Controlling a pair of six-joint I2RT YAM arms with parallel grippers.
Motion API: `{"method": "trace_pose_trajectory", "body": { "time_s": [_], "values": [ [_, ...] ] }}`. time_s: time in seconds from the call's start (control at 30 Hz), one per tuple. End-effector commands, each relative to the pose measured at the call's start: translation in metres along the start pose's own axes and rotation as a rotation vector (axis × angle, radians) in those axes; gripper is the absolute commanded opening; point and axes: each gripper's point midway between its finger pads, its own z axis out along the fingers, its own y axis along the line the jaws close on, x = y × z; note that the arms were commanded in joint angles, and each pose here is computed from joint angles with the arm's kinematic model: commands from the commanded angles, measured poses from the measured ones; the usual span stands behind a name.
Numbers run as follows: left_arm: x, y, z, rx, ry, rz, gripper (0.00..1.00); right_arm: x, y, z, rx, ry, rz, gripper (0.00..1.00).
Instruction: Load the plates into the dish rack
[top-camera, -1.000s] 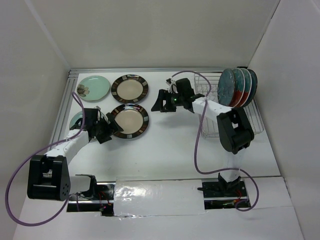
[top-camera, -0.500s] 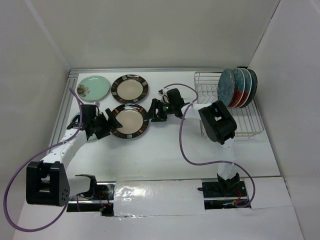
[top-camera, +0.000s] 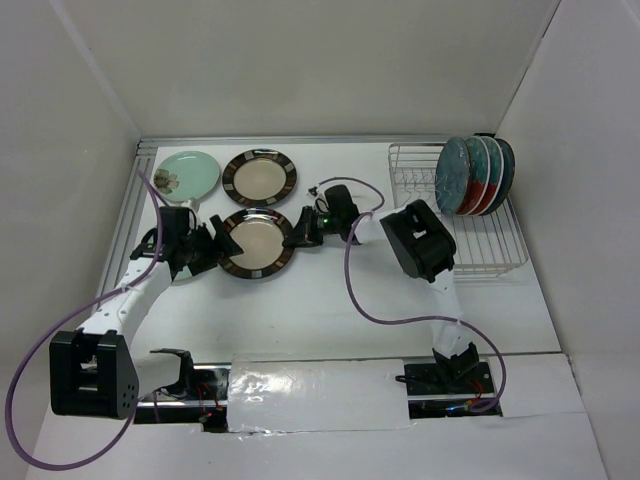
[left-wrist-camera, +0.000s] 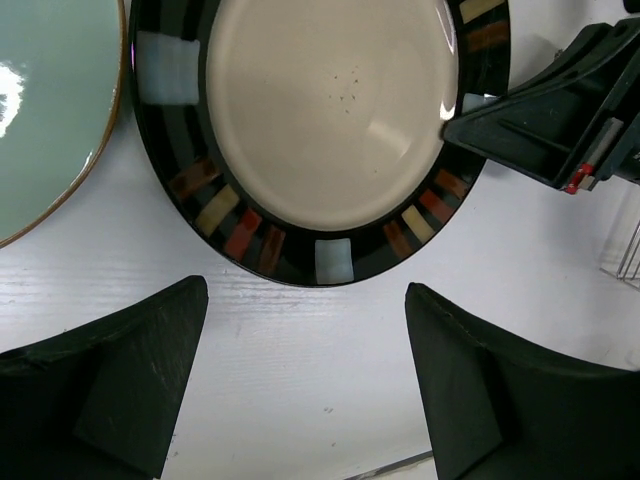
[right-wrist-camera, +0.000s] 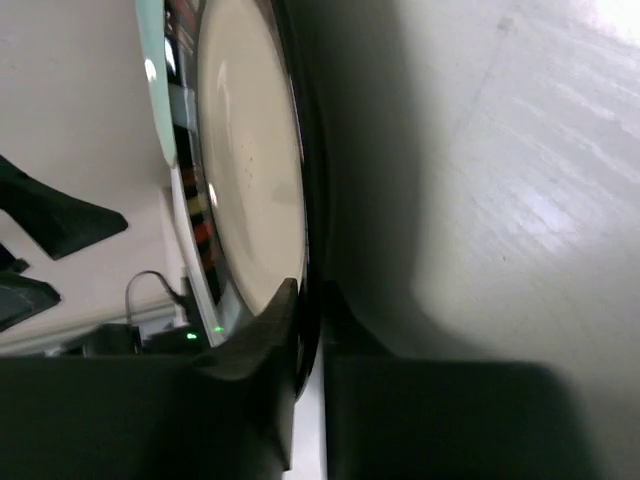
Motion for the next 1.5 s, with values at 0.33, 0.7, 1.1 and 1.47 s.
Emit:
{"method": "trace_pose_trajectory", "body": {
  "time_s": [0.33, 0.7, 1.1, 1.47],
  "values": [
    [-0.045, -0.023, -0.016, 0.032, -0.108, 0.085, 0.92, -0.088, 0.049, -0.106, 0.326, -0.191, -0.339, 0.0],
    [-0.054, -0.026, 0.001, 0.033, -0.092, 0.082, 0.92, -0.214, 0.156, -0.35, 0.818, -0.818, -0.663, 0.0],
    [-0.043, -0.023, 0.014, 0.056, -0.056, 0.069, 0.92, -0.209, 0.154, -0.511, 1.18, -1.126, -0.756, 0.0],
    [-0.04, -0.026, 0.014, 0.068, -0.047, 0.076, 0.92, -0.196, 0.105, -0.535, 1.333, -1.173, -0.662, 0.0]
  ]
}}
